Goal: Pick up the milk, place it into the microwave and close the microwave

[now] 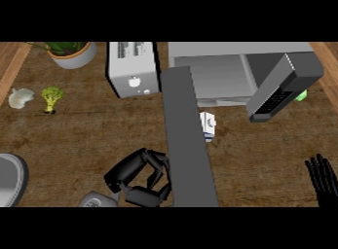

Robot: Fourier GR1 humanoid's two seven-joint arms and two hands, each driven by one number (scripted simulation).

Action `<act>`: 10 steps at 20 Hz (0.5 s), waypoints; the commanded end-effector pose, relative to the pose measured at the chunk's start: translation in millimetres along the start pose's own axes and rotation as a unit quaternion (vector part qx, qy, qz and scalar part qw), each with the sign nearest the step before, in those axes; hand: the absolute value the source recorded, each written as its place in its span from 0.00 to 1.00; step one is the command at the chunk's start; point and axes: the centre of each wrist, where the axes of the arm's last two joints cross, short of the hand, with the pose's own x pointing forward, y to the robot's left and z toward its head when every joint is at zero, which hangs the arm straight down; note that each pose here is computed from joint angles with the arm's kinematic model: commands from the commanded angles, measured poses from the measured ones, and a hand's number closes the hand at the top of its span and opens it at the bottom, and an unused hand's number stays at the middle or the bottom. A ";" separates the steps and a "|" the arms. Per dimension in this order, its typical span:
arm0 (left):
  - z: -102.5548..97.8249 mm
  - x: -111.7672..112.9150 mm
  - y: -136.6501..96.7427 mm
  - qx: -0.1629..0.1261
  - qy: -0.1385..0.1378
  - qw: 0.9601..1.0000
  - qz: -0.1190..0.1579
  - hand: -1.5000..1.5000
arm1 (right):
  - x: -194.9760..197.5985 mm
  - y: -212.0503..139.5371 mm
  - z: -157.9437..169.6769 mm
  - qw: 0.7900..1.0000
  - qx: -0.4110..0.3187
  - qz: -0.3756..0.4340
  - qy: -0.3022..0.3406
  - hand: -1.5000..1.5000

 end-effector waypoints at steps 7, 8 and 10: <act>-34.0 -3.7 -84.9 -0.074 0.027 0.997 0.019 1.00 | 57.6 3.0 2.0 0.988 0.094 -0.084 -0.085 0.00; -35.7 -15.6 -82.8 -0.059 0.036 0.998 0.010 1.00 | 60.2 11.0 5.8 0.987 0.109 -0.088 -0.083 0.00; -46.9 -4.3 -90.0 -0.059 0.025 0.998 -0.003 1.00 | 76.1 13.5 0.1 0.983 0.122 -0.098 -0.093 0.00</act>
